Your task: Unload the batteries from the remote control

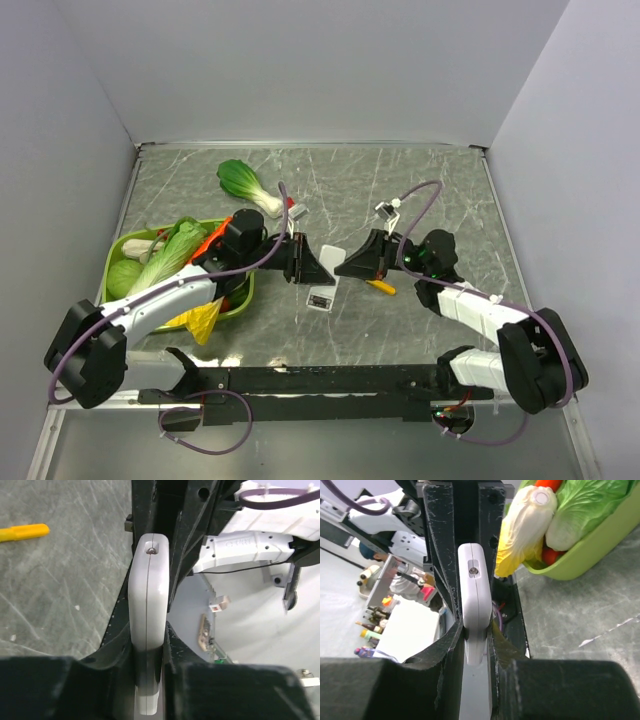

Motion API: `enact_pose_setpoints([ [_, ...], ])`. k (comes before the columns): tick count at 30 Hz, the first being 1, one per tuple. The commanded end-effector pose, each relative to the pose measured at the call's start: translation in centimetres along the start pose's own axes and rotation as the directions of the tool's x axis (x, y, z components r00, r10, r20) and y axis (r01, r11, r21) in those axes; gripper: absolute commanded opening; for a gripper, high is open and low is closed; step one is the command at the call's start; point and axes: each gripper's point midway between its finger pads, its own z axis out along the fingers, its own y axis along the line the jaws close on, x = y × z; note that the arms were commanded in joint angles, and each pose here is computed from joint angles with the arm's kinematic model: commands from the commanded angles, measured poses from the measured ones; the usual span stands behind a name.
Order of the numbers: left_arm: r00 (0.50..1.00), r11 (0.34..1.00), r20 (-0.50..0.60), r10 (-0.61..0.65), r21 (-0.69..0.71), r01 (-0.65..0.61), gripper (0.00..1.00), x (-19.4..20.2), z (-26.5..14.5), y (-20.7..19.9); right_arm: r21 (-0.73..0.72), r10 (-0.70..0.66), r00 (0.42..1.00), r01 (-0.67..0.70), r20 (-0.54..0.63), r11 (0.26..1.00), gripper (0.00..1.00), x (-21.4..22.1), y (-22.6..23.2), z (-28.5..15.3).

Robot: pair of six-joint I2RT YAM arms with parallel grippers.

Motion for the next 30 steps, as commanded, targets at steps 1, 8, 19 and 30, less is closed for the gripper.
enact_pose_setpoints([
  [1,0.999,0.998,0.013,0.051,-0.023,-0.051,0.06,-1.4,-0.2,-1.0,0.032,-0.202,0.979,0.201,0.042,0.979,0.35,-2.9,1.2,-0.1],
  [8,0.988,0.971,0.140,0.061,-0.240,-0.026,0.01,-4.8,-3.1,1.6,0.670,-0.412,0.911,0.301,0.009,0.679,0.68,-7.9,-5.8,-5.9],
  [19,0.962,0.911,0.232,0.146,-0.410,-0.039,0.01,-7.0,-8.8,4.2,0.923,0.040,0.984,0.150,-0.175,0.355,0.73,-1.4,-15.3,-11.9],
  [30,0.965,0.892,0.219,0.145,-0.452,-0.031,0.01,-6.5,-9.7,6.2,0.943,0.189,0.956,0.164,-0.225,0.290,0.79,3.7,-19.0,-13.9],
])
